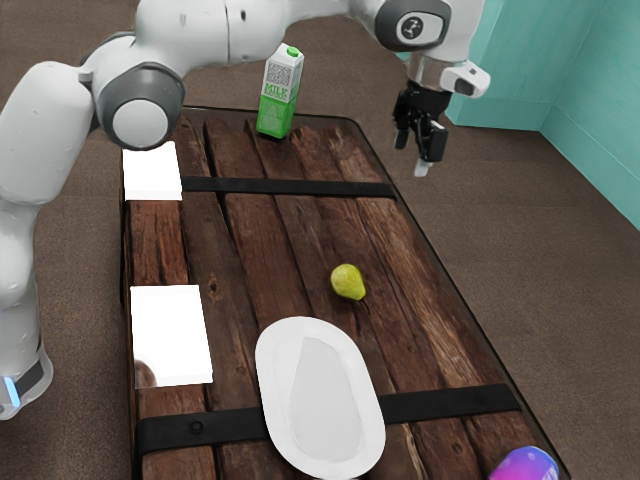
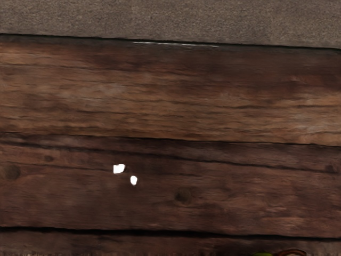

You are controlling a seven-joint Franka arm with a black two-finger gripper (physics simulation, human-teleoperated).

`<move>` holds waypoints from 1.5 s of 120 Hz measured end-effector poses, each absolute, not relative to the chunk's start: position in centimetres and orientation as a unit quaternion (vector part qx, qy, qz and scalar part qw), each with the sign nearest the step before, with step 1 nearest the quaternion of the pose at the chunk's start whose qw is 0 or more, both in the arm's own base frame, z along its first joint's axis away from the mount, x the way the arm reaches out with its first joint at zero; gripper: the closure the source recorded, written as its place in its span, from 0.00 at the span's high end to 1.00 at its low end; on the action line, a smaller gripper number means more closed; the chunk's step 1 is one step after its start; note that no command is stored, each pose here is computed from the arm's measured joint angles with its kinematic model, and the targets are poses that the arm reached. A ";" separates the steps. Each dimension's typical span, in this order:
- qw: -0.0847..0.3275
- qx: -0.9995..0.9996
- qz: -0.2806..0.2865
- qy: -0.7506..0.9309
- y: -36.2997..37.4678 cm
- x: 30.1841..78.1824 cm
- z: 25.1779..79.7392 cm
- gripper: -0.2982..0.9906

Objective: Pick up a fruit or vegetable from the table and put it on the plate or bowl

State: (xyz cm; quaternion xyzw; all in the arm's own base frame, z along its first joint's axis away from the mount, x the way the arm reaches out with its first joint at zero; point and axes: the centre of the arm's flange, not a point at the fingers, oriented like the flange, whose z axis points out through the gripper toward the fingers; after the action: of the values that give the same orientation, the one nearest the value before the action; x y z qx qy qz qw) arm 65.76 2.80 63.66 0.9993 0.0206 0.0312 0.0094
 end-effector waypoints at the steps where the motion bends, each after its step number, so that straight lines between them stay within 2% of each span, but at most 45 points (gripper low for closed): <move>1: 0.009 0.999 0.030 0.021 2.8 65.8 63.6 0.77; 24: 0.012 1.000 0.013 0.026 3.1 65.6 63.3 0.77; 35: 0.030 0.998 0.018 0.045 4.8 65.1 64.0 0.77; 48: 0.047 0.998 0.028 0.037 3.6 65.0 64.7 0.77; 58: 0.056 0.998 0.005 0.028 2.6 64.7 63.3 0.77; 72: 0.045 0.998 -0.022 0.034 4.3 65.0 61.2 0.77; 90: 0.028 0.997 -0.033 0.059 8.3 62.8 62.1 0.77; 112: 0.044 0.992 -0.046 -0.111 -10.1 62.0 62.2 0.77; 120: 0.041 0.989 -0.054 -0.134 -12.7 60.8 62.0 0.77; 128: 0.030 0.987 -0.070 -0.141 -13.1 56.4 61.9 0.77; 139: 0.020 0.987 -0.070 -0.146 -13.3 52.1 62.2 0.77; 149: 0.018 0.986 -0.068 -0.153 -13.7 50.5 62.0 0.77; 160: 0.019 0.987 -0.068 -0.142 -12.3 50.5 61.5 0.77; 180: 0.023 0.996 -0.058 -0.059 -3.4 52.1 61.6 0.77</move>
State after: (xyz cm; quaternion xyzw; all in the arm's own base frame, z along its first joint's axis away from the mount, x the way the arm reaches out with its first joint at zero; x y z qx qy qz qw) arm 52.11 -3.35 61.56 0.9963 -0.0590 -0.0584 0.0231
